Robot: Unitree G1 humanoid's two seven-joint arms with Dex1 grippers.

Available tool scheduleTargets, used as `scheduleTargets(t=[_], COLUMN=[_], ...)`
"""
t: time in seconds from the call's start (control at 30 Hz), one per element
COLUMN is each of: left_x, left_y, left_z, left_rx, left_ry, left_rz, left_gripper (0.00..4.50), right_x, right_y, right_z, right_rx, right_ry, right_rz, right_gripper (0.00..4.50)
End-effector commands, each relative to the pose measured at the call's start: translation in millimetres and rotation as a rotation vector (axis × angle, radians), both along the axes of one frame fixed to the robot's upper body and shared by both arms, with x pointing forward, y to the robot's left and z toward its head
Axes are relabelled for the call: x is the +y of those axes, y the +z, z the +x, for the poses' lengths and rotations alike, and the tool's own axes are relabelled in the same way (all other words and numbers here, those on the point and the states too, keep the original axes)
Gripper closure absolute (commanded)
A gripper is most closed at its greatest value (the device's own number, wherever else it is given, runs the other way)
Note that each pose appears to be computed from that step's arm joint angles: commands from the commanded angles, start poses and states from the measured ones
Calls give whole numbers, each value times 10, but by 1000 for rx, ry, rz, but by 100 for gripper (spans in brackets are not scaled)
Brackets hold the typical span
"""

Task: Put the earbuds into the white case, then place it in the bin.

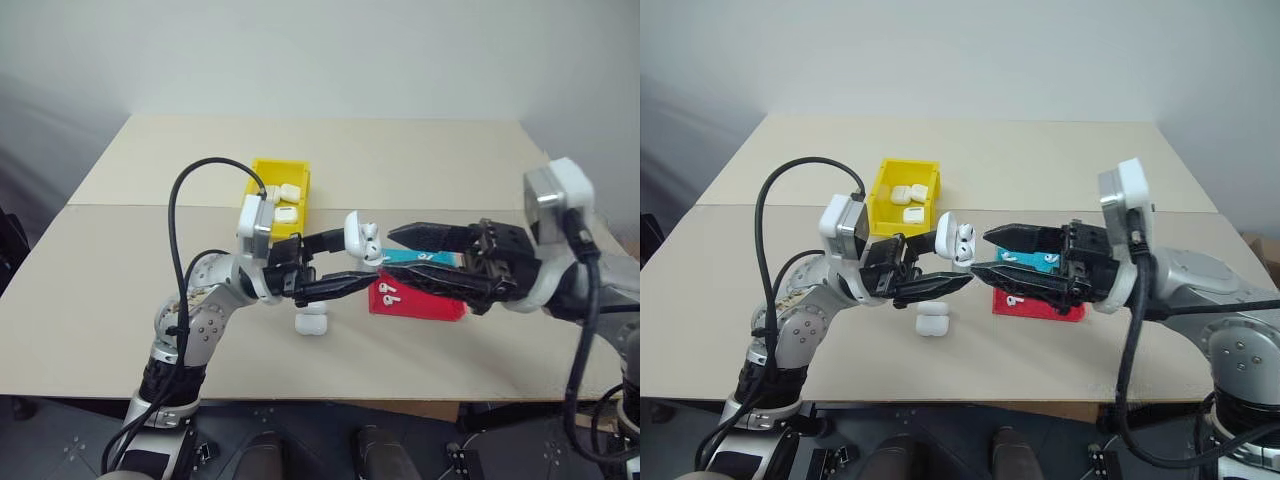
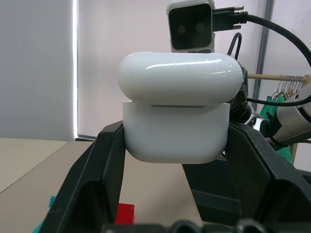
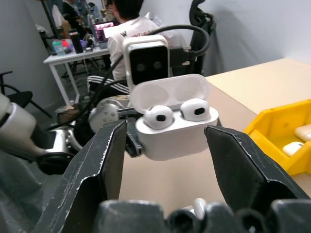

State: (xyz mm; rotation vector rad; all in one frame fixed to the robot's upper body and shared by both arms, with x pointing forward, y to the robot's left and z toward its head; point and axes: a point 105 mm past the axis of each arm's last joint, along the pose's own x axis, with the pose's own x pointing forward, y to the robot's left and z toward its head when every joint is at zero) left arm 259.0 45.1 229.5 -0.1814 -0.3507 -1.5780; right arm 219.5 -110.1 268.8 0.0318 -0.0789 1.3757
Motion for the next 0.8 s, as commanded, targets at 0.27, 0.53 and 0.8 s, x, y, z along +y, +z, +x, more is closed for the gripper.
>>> scheduleTargets(t=[0.27, 0.53, 0.8], left_x=[-14, -83, -82], left_y=[45, 10, 33], left_z=[-6, 81, 89], left_rx=[-48, -51, -76], left_ry=[2, 19, 37], left_rz=[-3, 20, 16], left_gripper=[172, 172, 172], right_x=[-59, 443, 541], right_y=[627, 771, 468], right_z=[151, 415, 401], right_rx=[-322, -580, -671], right_ry=[-20, 142, 319], right_rz=[-101, -344, -595], right_gripper=[333, 448, 448])
